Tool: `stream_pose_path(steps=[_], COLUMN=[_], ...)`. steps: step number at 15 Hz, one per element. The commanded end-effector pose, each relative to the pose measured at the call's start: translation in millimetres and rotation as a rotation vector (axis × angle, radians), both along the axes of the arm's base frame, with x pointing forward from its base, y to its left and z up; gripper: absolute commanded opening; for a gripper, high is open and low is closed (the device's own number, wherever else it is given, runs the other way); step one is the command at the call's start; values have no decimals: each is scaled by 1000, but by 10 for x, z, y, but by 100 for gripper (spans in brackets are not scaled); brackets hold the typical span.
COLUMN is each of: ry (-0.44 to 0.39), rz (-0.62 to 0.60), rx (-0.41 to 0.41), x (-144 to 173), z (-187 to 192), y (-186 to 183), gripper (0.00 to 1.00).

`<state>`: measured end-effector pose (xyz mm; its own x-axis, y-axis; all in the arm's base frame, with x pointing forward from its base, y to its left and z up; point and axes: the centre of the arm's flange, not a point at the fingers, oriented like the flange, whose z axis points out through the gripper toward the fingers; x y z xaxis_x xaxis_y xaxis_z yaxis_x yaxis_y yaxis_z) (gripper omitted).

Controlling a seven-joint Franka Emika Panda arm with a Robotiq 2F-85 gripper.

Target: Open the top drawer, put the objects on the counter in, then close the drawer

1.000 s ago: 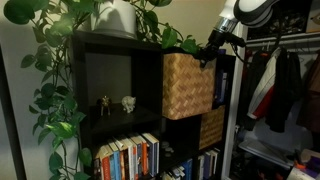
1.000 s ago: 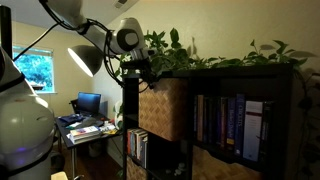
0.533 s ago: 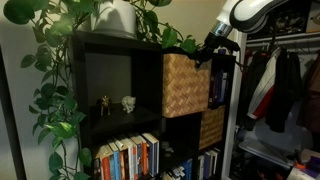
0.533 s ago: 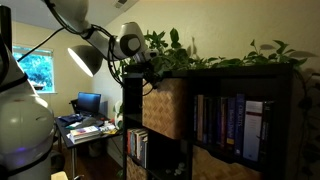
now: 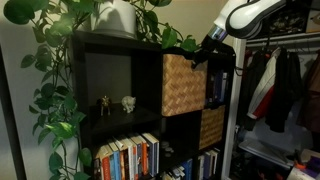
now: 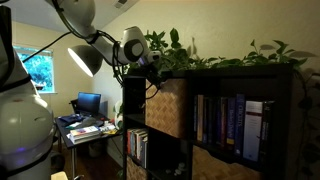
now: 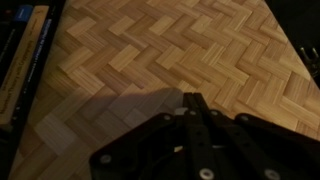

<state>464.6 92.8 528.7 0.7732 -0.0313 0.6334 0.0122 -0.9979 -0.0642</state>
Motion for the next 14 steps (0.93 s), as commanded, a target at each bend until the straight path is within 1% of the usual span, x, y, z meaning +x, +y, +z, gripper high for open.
stream_pose_path(steps=[1, 5, 6, 7, 8, 9, 10, 12, 14], ry=[-45, -56, -50, -23, -13, 5, 27, 76, 148], rz=[-19, -12, -14, -10, 3, 9, 19, 28, 22], rx=[-6, -5, -2, -5, -1, -18, -23, -28, -31], x=[144, 87, 79, 43, 17, -29, -58, -89, -117], z=[-31, 22, 26, 58, 82, 132, 167, 232, 319], y=[12, -2, -1, 5, 6, 4, 3, -1, -30], gripper=[3, 4, 4, 4, 24, 31, 36, 49, 62])
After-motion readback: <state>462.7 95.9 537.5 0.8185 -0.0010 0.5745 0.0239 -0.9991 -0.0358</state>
